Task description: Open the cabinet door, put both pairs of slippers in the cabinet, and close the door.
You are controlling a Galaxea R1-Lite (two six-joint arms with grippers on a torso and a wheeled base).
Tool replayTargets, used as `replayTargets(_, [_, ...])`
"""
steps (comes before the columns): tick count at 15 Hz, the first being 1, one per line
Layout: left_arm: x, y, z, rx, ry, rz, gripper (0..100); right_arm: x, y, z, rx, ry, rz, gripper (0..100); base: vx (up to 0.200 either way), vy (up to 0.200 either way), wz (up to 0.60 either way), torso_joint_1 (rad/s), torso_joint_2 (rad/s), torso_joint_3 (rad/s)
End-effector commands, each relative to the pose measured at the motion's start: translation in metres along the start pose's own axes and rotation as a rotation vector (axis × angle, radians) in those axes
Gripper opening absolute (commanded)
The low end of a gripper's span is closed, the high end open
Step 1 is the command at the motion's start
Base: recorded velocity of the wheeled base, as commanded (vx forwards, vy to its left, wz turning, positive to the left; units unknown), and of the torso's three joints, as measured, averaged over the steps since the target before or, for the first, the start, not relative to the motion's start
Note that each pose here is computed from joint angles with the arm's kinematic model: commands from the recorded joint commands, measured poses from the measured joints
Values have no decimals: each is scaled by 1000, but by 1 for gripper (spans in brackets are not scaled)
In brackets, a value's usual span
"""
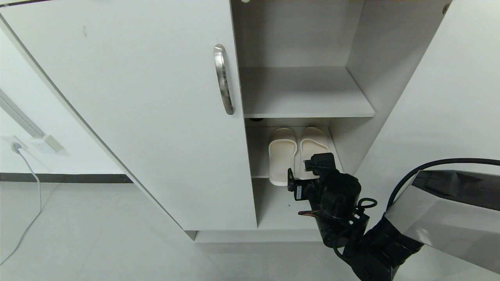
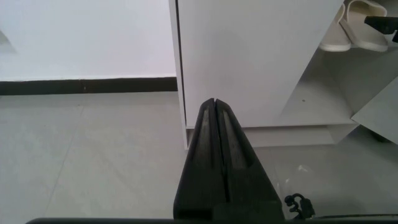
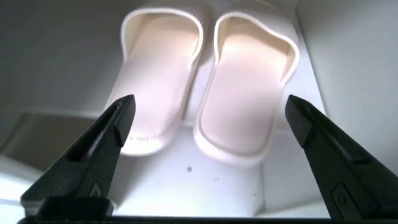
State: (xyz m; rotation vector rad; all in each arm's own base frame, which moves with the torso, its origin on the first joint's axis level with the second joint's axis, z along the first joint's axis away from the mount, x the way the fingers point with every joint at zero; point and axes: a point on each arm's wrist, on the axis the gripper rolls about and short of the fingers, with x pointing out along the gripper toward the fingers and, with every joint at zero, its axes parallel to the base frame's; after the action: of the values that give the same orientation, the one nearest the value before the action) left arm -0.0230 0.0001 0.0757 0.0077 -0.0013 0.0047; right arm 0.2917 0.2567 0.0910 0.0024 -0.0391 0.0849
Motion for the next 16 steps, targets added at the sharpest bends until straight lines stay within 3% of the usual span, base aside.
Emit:
replayTargets(1, [0,0,0,0,1,1,0,-5,-2,4,0,0,5,100,0,0,0,0,0,0])
replayTargets(9, [0,0,0,-2,1,1,0,-6,0,0,-6,4,13,100,-200,0,0,4,2,1])
replayTargets(16, [0,0,0,0,1,0,0,-10,2,10,1,-16,24,100,0,0,0,0,0,0])
